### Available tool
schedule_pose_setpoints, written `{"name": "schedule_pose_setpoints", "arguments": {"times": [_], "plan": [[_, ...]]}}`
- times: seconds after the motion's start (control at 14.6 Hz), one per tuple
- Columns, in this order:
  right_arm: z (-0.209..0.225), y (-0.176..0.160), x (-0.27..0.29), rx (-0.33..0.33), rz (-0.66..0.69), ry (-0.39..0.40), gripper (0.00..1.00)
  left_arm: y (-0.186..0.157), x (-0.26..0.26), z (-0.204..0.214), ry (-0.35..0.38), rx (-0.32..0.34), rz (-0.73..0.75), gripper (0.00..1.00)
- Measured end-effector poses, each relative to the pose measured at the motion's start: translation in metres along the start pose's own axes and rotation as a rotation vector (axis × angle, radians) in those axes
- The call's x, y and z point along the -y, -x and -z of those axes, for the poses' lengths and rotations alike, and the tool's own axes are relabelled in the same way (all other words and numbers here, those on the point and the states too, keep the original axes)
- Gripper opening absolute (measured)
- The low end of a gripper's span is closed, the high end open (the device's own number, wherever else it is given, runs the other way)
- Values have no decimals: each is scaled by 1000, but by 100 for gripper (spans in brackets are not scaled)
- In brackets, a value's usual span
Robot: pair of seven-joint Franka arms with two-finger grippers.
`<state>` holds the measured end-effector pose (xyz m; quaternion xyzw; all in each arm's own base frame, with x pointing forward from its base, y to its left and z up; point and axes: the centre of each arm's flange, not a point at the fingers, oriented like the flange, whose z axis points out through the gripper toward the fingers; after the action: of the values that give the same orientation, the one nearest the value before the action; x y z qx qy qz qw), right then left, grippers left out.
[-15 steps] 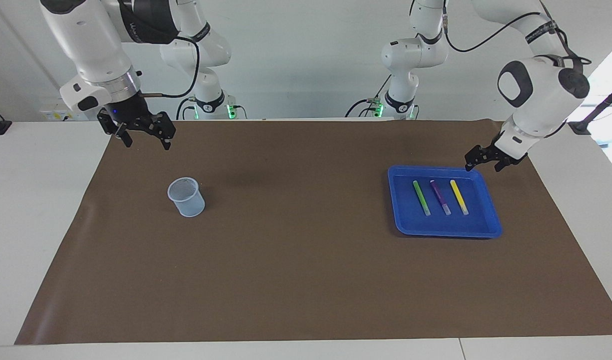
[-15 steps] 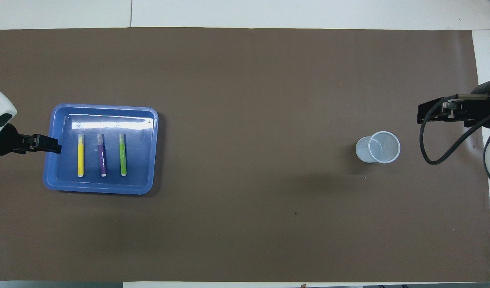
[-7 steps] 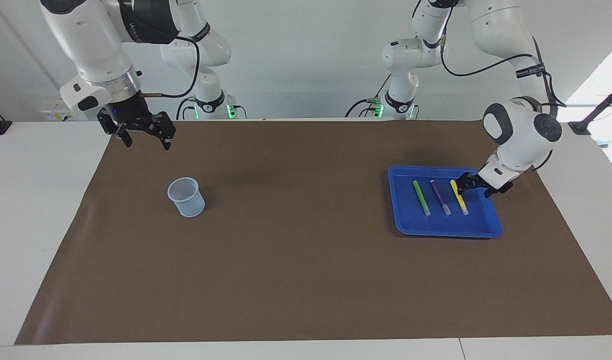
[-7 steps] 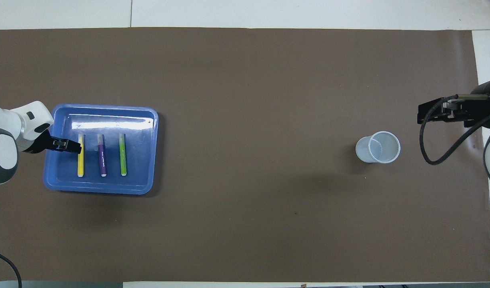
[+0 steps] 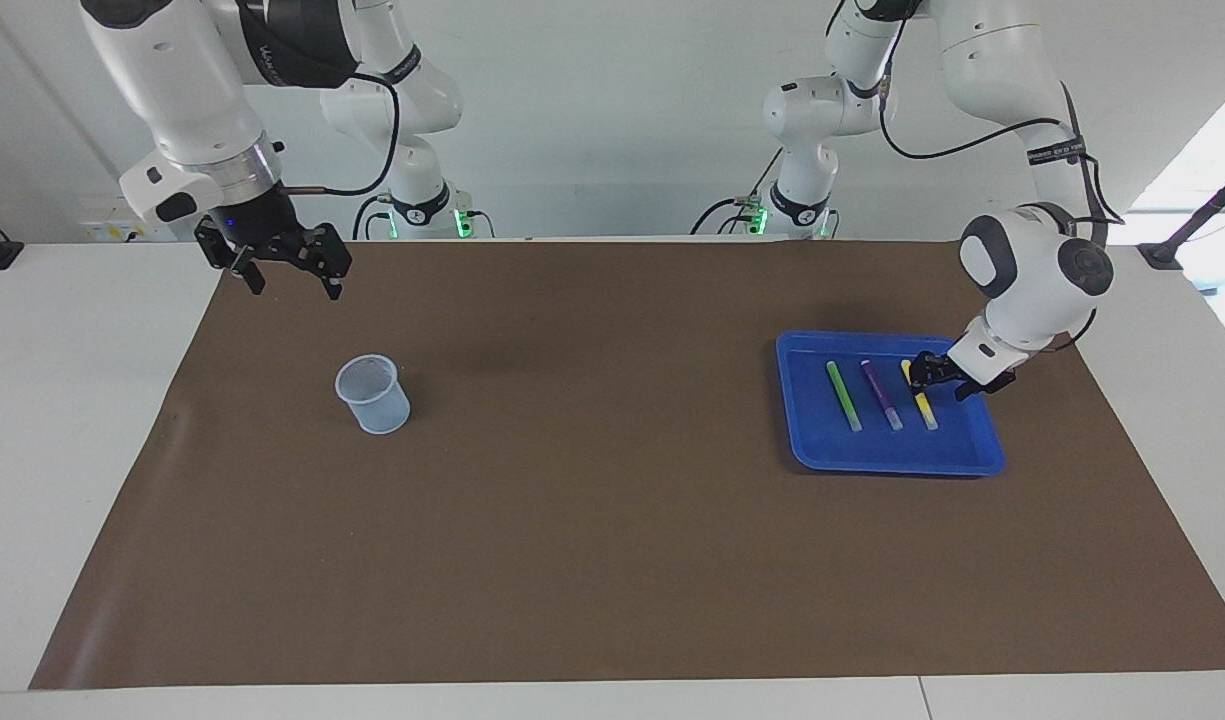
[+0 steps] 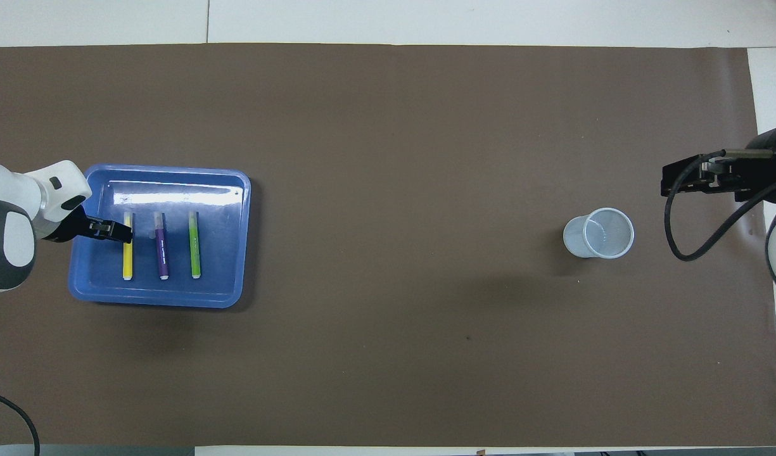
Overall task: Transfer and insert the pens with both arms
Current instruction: 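Reach the left gripper down to the yellow pen in the tray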
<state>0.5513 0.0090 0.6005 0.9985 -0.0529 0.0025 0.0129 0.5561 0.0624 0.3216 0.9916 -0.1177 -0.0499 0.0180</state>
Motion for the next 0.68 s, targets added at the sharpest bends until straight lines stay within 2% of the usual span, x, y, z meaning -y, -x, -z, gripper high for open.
{"name": "schedule_pose_setpoints", "arguments": {"times": [0.68], "plan": [[1,1,0,0,0,0,100,4,-2,-14,4,12,-1,63]]}}
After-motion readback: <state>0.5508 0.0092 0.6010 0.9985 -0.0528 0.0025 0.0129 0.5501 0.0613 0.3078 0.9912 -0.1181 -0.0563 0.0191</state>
